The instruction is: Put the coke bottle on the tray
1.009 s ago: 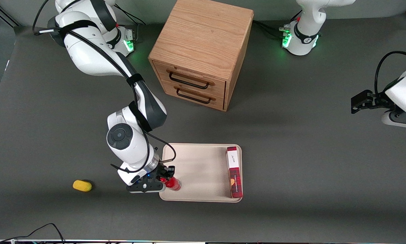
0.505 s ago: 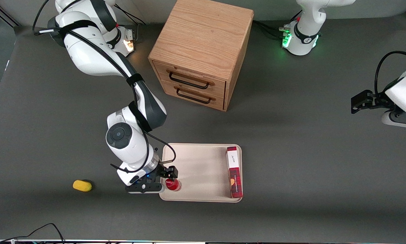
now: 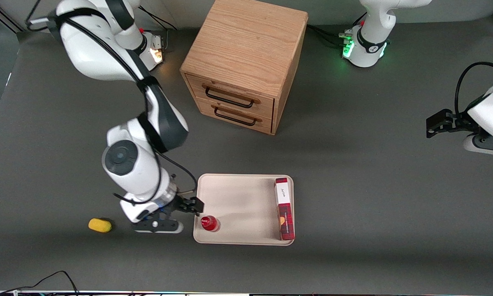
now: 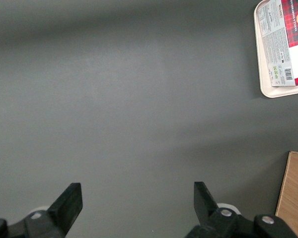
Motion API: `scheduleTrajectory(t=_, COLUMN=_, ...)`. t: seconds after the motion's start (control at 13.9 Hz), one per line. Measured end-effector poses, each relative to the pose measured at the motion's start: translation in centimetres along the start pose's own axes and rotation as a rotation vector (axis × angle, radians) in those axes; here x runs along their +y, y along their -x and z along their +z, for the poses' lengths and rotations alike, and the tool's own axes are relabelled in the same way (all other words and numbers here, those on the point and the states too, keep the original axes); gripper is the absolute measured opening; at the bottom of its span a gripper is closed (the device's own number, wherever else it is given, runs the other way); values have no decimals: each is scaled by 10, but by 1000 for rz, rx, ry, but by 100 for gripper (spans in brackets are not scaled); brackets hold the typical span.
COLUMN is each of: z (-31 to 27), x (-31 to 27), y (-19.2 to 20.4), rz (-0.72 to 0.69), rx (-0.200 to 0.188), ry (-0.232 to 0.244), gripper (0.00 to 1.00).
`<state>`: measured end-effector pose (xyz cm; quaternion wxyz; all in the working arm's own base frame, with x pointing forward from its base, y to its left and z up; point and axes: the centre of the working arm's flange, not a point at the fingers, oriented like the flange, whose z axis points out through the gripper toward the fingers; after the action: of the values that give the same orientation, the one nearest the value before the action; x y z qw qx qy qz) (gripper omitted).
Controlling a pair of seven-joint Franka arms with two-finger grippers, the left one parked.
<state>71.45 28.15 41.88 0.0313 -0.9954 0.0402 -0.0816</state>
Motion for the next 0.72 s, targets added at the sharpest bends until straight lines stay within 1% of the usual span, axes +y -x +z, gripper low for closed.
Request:
scheduleTrajectory(t=0.22, z=-66, x=46, y=21, rz=34, rx=-48, ry=39, gripper=100)
scheduleTrajectory(t=0.43, z=-133, x=115, y=49, rz=21, rx=-103, ry=79, gripper=100)
scheduleTrajectory(t=0.58, z=-171, x=165, y=64, rz=-4, rx=-117, ry=90, gripper=100)
scheduleTrajectory(t=0.72, z=-194, x=205, y=75, rz=-21, rx=-117, ry=89, gripper=100)
